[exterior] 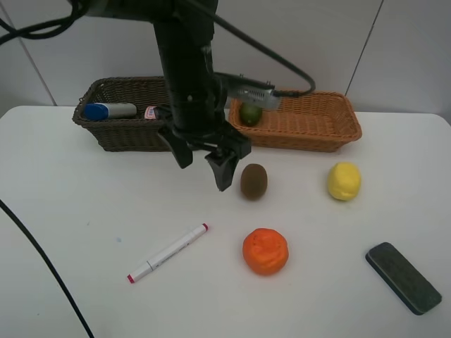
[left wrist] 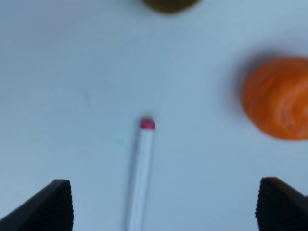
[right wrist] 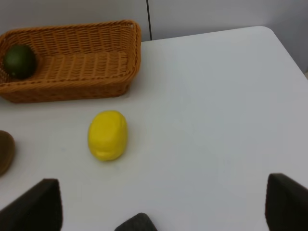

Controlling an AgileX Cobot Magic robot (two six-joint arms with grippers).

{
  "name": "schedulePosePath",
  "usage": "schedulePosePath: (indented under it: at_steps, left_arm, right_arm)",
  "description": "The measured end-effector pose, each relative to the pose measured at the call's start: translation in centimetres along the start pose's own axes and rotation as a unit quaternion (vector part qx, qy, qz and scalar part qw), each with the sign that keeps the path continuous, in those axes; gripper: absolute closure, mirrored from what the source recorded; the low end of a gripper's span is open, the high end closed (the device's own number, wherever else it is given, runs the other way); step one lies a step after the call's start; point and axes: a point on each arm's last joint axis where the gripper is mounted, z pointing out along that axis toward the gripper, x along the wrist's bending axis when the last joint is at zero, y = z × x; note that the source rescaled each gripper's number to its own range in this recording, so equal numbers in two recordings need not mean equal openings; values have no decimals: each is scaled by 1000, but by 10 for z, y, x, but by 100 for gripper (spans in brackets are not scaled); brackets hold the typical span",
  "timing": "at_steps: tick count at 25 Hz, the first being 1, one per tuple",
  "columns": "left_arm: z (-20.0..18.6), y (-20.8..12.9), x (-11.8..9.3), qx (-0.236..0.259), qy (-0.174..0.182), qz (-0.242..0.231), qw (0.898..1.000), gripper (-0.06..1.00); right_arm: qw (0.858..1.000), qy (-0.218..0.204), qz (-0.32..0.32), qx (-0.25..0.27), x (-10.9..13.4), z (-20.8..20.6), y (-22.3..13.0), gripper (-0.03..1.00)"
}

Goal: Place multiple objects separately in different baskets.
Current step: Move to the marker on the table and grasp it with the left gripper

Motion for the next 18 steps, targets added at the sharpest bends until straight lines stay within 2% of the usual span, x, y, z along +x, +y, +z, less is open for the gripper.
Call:
schedulePosePath:
  at_steps: [4, 5, 7, 13, 18]
  left_arm:
    - [42, -35, -10, 93, 9, 12, 996, -5]
    - [49, -40, -9, 99, 11, 12, 995, -5]
    - [63, -47, -6, 93, 16, 11, 995, -5]
    - [81, -45, -3, 28, 25, 23, 999, -5]
    - [110, -39, 2, 23, 28, 25, 999, -5]
  right_arm:
    - [1000, 0, 0, 0, 0, 0, 0, -3]
    - [1000, 0, 0, 0, 0, 0, 0, -3]
    - [1000, 0, 0, 0, 0, 0, 0, -3]
    - [1000, 0, 0, 0, 0, 0, 0, -3]
    - [1000, 0, 0, 0, 0, 0, 0, -3]
